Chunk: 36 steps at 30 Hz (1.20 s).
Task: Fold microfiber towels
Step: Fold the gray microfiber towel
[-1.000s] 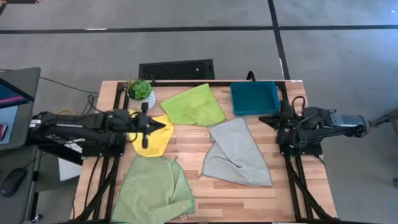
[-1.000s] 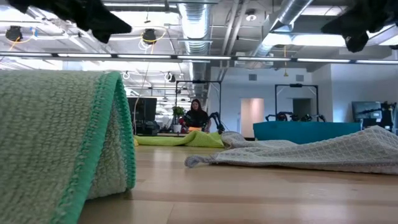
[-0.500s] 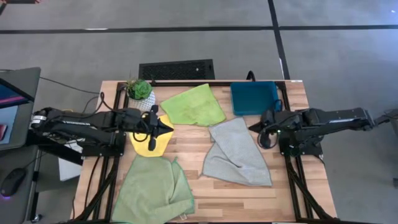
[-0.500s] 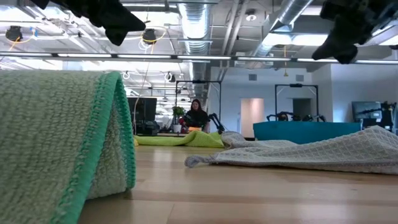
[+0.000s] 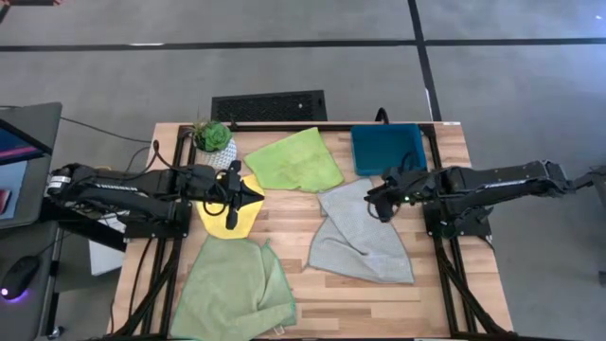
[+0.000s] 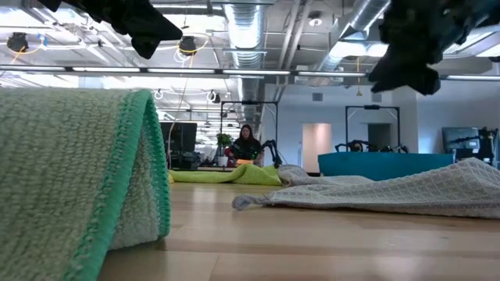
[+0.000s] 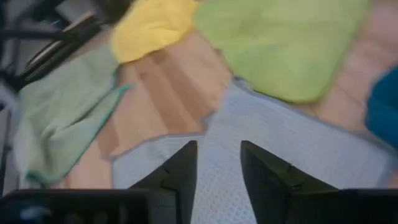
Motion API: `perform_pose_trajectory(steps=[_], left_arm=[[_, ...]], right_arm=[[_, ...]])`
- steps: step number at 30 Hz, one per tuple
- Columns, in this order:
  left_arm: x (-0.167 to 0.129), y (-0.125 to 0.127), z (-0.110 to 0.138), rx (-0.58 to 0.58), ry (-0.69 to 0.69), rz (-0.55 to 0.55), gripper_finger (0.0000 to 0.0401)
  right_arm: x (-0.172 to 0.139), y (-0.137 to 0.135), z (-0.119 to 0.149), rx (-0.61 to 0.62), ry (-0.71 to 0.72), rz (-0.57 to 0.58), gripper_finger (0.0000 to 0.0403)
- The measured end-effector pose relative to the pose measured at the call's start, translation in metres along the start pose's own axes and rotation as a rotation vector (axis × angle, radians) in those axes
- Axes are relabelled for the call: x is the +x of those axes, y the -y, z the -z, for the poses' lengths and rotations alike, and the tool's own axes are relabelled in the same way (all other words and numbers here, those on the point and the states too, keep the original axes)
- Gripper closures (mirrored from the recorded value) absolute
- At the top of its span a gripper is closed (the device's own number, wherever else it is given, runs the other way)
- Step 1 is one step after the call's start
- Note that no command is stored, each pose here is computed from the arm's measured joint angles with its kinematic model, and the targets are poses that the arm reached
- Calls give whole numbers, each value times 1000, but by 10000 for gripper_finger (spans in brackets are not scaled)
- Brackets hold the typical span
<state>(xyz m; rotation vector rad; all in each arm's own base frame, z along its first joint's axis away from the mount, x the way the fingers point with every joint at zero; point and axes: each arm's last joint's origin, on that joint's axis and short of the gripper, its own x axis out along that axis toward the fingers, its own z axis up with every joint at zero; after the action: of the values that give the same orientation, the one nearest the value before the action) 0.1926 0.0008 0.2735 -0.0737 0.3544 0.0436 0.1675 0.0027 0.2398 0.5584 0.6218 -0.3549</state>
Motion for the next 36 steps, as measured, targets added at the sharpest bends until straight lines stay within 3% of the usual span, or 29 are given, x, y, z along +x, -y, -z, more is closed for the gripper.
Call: perform_pose_trajectory(steps=[5,12,23,31,36], left_arm=[[0,0,0,0,-1,1,401],[0,0,0,-38,-1,4,401],[0,1,0,-41,-4,35,401],[0,1,0,-40,-4,35,401],[0,1,0,-39,-5,34,401]], right_arm=[[14,17,-1,183,-68,150,229],[34,38,-3,230,-176,260,231],[65,54,-2,112,-281,335,241],[90,47,3,-28,-314,295,243],[101,48,8,-45,-345,306,247]])
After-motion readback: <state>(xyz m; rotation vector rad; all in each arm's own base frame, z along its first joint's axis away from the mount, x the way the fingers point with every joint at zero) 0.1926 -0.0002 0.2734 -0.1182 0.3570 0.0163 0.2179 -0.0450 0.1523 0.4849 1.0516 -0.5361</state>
